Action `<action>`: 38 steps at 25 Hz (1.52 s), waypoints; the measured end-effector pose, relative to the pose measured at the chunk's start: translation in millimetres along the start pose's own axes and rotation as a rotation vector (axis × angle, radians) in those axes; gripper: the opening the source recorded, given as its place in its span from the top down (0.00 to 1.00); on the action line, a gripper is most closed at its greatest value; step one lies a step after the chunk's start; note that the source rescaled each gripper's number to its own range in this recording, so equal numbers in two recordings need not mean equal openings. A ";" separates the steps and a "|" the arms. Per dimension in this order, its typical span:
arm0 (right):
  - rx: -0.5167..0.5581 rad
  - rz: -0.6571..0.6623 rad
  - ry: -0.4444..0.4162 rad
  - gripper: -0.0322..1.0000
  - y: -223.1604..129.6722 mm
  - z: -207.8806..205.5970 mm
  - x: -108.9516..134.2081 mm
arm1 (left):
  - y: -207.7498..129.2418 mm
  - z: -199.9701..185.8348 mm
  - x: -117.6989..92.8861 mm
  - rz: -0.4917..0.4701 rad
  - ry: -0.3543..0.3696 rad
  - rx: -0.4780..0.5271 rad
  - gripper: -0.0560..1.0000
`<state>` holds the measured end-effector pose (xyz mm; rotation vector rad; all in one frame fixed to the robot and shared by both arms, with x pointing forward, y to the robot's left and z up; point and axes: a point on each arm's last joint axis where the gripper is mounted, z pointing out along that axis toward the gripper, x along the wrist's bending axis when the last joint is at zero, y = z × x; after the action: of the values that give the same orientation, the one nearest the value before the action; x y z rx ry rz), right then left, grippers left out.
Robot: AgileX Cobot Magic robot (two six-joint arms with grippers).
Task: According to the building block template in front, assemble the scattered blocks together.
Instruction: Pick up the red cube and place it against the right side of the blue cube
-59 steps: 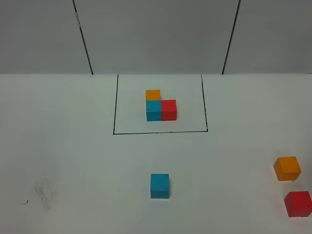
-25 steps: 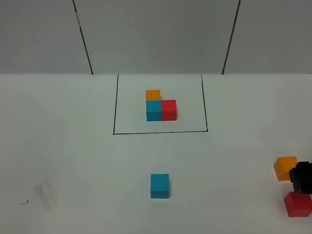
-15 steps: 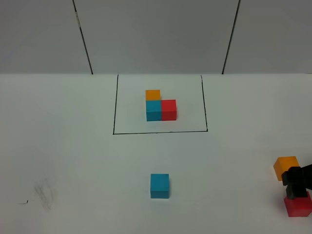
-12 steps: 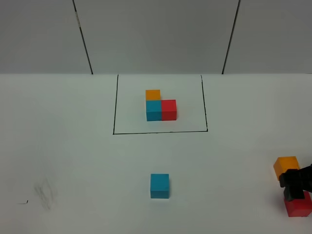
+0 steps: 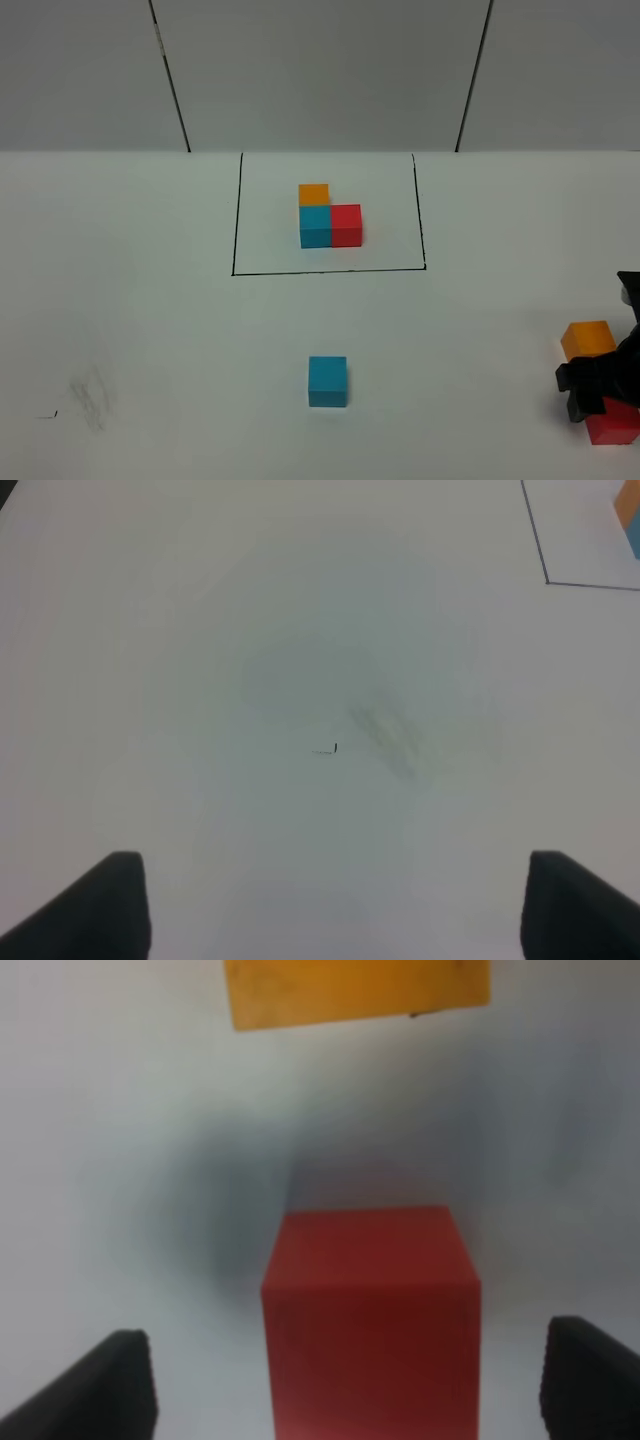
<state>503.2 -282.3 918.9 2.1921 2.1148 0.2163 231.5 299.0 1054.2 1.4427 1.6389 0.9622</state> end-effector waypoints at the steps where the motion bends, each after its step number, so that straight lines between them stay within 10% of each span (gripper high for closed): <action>1: -0.002 -0.004 0.000 0.37 0.2 0.0 0.0 | 0.0 0.0 0.0 0.000 0.000 0.000 0.27; 16: 0.015 -0.006 -0.004 0.38 3.7 22.8 -0.5 | 0.0 0.0 0.0 0.000 0.000 0.000 0.27; 20: 0.040 -0.004 -0.005 0.52 2.5 30.1 -0.7 | 0.0 0.0 0.0 0.000 0.000 0.000 0.27; 25: 0.036 0.002 -0.002 0.97 3.0 30.5 -0.4 | 0.0 0.0 0.0 0.000 0.000 0.000 0.27; 38: 0.024 -0.101 0.021 0.96 -10.5 -26.8 1.8 | 0.0 0.0 0.0 0.000 0.000 0.000 0.27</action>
<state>488.6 -281.1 943.7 2.0975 2.2440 0.2087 231.5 299.0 1054.2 1.4427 1.6389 0.9622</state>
